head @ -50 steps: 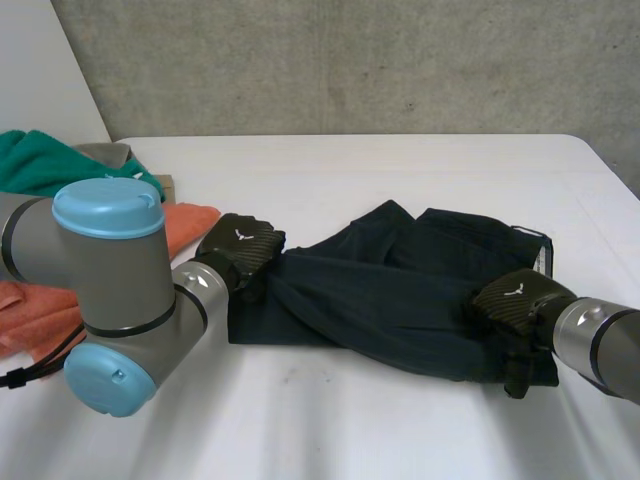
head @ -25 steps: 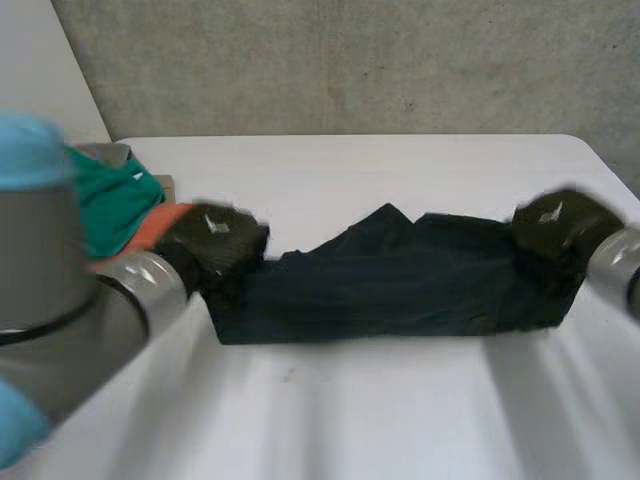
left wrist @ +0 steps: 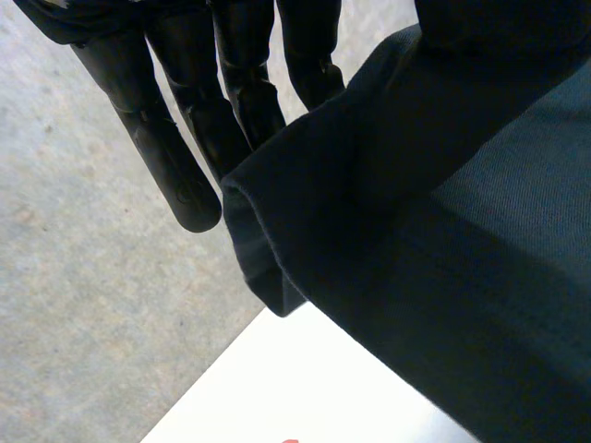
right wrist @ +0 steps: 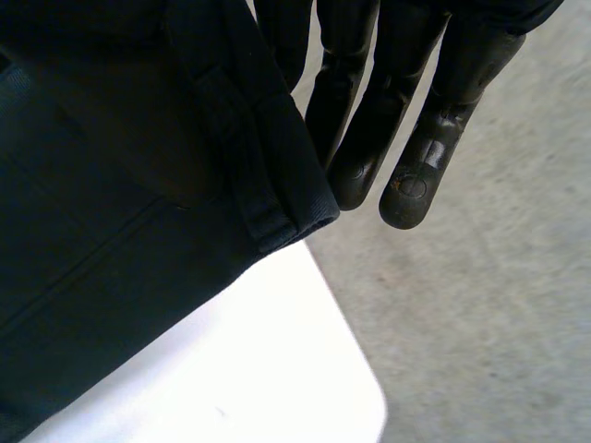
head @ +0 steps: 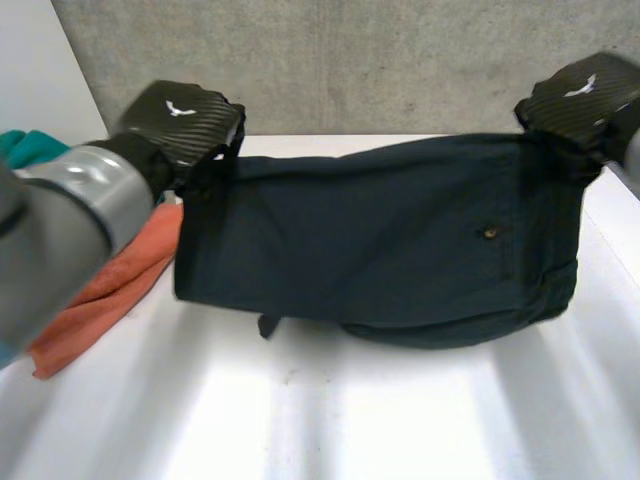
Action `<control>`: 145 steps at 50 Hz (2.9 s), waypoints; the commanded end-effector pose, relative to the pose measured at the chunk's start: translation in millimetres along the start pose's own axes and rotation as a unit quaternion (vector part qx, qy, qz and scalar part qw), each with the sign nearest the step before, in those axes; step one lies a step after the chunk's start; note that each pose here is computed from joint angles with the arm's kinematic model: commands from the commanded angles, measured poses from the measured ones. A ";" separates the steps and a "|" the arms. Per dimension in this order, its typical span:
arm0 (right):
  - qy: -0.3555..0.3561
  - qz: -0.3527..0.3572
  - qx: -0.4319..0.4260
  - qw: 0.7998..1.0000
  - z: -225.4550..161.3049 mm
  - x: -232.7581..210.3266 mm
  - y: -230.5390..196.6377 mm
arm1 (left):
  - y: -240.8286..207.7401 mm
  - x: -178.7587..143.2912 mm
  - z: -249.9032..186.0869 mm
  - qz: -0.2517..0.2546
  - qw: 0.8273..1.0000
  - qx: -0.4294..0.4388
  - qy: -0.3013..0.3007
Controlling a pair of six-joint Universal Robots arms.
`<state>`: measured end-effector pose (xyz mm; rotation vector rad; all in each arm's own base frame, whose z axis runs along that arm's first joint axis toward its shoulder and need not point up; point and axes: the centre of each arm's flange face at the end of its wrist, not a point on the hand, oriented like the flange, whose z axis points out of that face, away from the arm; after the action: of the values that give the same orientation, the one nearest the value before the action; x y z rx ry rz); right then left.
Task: Fold the laundry.
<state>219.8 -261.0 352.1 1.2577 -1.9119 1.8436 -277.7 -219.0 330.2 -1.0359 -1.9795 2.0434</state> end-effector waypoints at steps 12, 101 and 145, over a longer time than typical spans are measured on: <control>0.349 0.034 0.367 0.861 129.0 53.3 -56.1 | -100.3 -58.5 132.2 0.088 0.872 0.414 -0.246; -0.133 0.085 -0.086 0.984 52.7 -134.2 133.0 | 189.2 42.9 63.6 -0.004 0.985 -0.167 0.036; -0.143 0.259 -0.109 0.949 60.4 -152.5 143.8 | 104.9 6.8 76.7 -0.114 0.991 -0.075 -0.014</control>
<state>235.2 -267.0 147.5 1.0468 -2.7414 1.6598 -285.8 -294.3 224.5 -0.8004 -2.1780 1.8345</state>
